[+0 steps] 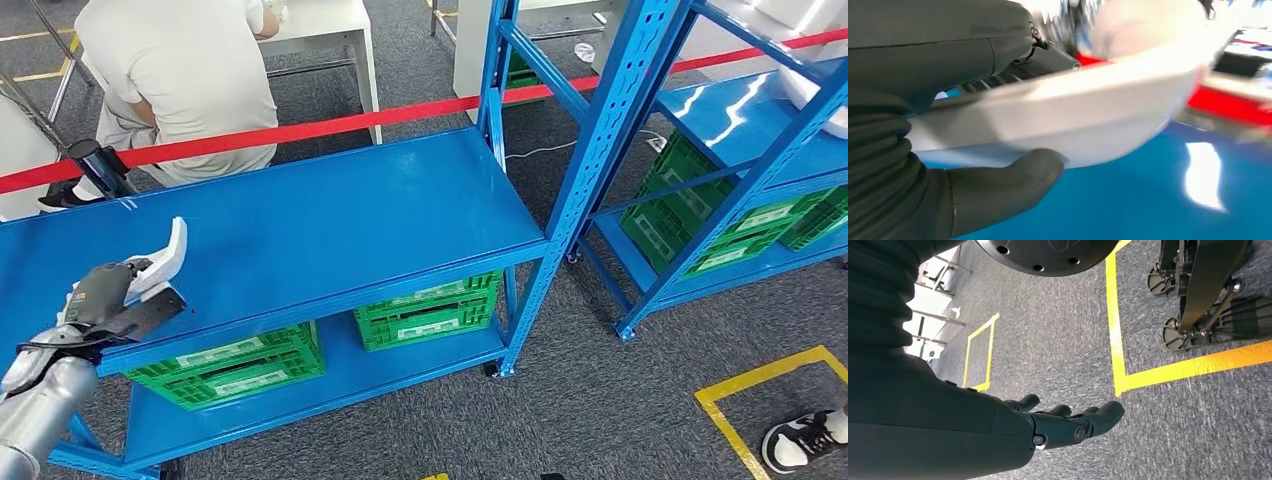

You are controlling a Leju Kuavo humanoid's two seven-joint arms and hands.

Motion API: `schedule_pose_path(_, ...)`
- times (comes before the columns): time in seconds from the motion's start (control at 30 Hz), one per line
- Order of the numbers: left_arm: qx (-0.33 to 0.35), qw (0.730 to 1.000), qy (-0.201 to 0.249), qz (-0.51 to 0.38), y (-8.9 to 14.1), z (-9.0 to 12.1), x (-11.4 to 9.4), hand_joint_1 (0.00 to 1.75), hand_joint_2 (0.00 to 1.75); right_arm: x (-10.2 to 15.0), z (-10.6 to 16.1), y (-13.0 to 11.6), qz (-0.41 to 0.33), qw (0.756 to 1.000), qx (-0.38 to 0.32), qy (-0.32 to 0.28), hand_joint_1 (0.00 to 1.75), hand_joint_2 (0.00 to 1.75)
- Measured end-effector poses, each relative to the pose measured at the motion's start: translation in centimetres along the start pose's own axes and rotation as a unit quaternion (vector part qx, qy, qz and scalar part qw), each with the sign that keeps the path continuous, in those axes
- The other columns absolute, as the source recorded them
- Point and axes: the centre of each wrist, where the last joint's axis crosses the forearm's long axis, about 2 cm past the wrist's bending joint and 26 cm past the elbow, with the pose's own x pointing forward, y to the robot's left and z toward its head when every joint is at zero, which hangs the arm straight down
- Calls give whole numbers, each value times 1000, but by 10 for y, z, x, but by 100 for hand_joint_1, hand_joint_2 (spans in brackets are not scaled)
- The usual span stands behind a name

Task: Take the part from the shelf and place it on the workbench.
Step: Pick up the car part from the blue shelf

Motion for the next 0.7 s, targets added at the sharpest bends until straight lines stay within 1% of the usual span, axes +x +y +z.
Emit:
schedule_pose_path(0.03, 12, 996, -26, 81, 1, -3, 5, 175, 175, 0, 0, 0, 1, 1000, 0, 0, 0, 175)
schedule_pose_path(0.07, 26, 985, -56, 160, 2, -6, 10, 175, 175, 0, 0, 0, 2, 1000, 0, 0, 0, 175)
schedule_pose_path(0.13, 51, 955, -107, 273, 4, -10, 22, 175, 175, 0, 0, 0, 2, 1000, -1, 0, 0, 175)
schedule_pose_path(0.2, 66, 938, -131, 314, 3, -8, 30, 175, 175, 0, 0, 0, 1, 1000, -1, -1, 0, 175)
schedule_pose_path(0.3, 83, 923, -156, 342, 3, -4, 36, 175, 175, -1, 0, 0, 0, 1000, -1, 0, 0, 175)
schedule_pose_path(0.4, 89, 889, -200, 403, 3, 0, 45, 175, 175, -2, 0, -1, -3, 1000, -2, 1, 0, 175)
schedule_pose_path(0.47, 84, 854, -240, 454, 3, 3, 57, 175, 175, -1, 0, -1, -9, 1000, -3, 1, 0, 175)
schedule_pose_path(0.5, 80, 832, -264, 481, 3, 5, 65, 175, 175, -1, 0, -1, -12, 1000, -4, 1, 0, 175)
schedule_pose_path(0.6, 61, 759, -337, 553, 9, 14, 89, 175, 175, -2, 0, -1, -22, 1000, -5, 3, 0, 175)
schedule_pose_path(0.7, 37, 683, -405, 607, 14, 27, 108, 175, 175, -2, 0, 0, -32, 999, -6, 8, 0, 175)
